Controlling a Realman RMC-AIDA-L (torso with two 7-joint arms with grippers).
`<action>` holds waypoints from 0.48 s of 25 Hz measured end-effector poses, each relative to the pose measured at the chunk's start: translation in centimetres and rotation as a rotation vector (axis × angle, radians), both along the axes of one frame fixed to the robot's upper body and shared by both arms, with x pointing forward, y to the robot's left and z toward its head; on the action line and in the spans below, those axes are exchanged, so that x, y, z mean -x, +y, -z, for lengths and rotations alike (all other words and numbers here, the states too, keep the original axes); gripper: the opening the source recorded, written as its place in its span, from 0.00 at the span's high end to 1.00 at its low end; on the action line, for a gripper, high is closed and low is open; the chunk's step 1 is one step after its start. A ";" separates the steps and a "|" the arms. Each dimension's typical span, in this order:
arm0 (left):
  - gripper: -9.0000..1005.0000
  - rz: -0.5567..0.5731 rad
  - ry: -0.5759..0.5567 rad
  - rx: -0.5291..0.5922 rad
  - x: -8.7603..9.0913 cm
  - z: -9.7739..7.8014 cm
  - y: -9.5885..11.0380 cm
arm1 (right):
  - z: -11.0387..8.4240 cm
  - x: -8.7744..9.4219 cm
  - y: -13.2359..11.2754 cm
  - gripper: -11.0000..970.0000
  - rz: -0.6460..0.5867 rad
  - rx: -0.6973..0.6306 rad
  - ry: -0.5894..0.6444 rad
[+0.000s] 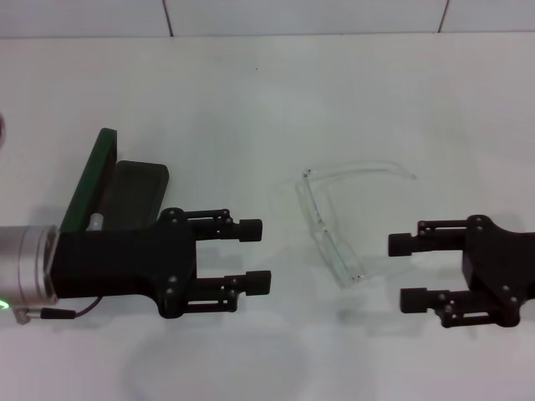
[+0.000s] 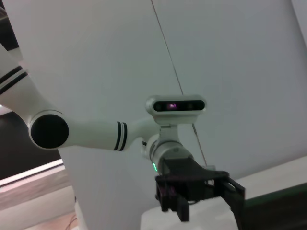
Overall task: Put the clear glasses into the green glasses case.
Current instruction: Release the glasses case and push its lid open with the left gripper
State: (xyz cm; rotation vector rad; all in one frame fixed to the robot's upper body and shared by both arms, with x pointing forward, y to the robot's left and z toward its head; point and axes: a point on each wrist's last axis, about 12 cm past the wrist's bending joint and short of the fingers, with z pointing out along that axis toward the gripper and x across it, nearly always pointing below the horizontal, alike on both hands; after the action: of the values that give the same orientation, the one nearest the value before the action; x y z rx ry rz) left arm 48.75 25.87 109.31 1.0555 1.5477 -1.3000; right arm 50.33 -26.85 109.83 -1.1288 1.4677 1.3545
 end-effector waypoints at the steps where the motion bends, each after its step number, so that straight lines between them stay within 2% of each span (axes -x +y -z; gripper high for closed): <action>1: 0.32 0.001 0.001 0.003 0.0 0.0 0.0 | 0.0 0.1 -0.3 0.32 0.005 0.003 -0.003; 12: 0.32 -0.001 0.021 0.024 0.2 0.0 -0.2 | -0.4 0.2 -0.8 0.32 0.048 -0.032 -0.070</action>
State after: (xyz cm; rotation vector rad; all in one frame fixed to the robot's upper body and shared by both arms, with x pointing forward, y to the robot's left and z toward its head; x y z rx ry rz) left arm 48.54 25.63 109.30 1.0285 1.5444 -1.3301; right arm 50.10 -27.66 110.23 -1.1030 1.4093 1.2889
